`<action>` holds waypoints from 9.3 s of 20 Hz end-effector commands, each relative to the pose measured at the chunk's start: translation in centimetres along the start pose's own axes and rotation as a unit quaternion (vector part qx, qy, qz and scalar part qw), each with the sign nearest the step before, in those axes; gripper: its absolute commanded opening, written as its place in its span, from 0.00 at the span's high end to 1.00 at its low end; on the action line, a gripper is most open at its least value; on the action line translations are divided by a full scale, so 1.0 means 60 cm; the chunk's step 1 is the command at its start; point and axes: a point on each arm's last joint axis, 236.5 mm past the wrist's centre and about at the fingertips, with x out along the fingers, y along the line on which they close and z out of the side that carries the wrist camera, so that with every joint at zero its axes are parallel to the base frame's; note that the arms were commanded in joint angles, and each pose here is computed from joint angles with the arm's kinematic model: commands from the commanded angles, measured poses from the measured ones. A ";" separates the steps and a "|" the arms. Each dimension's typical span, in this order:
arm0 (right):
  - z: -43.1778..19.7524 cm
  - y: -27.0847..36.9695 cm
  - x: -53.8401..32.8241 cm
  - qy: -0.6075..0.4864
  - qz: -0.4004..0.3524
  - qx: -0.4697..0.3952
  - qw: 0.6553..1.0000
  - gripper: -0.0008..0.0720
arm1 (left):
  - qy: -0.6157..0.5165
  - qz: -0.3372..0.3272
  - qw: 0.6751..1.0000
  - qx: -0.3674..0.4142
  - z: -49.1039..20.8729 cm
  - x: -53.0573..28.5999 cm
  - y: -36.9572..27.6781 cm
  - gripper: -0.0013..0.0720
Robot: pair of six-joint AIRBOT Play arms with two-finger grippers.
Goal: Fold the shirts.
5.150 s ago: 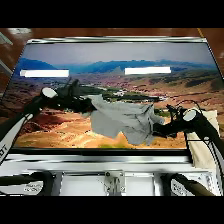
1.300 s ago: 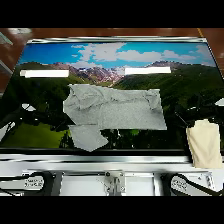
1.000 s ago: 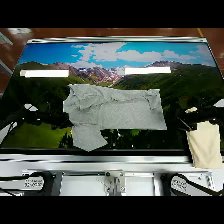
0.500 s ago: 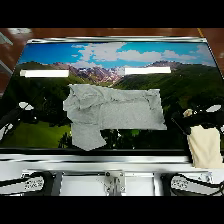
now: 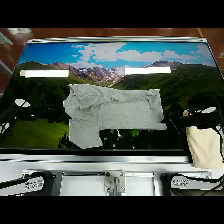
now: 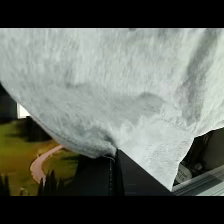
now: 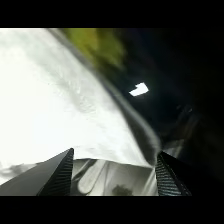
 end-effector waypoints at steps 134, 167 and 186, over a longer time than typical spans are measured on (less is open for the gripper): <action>-0.153 -0.036 0.022 0.053 -0.038 -0.093 0.994 0.08 | 0.135 0.014 0.983 -0.127 -0.224 -0.011 0.141 0.94; 0.215 0.283 -0.022 -0.206 -0.015 -0.253 0.945 0.91 | -0.087 -0.050 0.995 -0.013 0.274 -0.086 0.057 0.94; 0.231 0.260 0.050 -0.139 0.098 -0.109 0.979 0.12 | -0.042 -0.077 0.996 -0.006 0.245 -0.134 0.026 0.56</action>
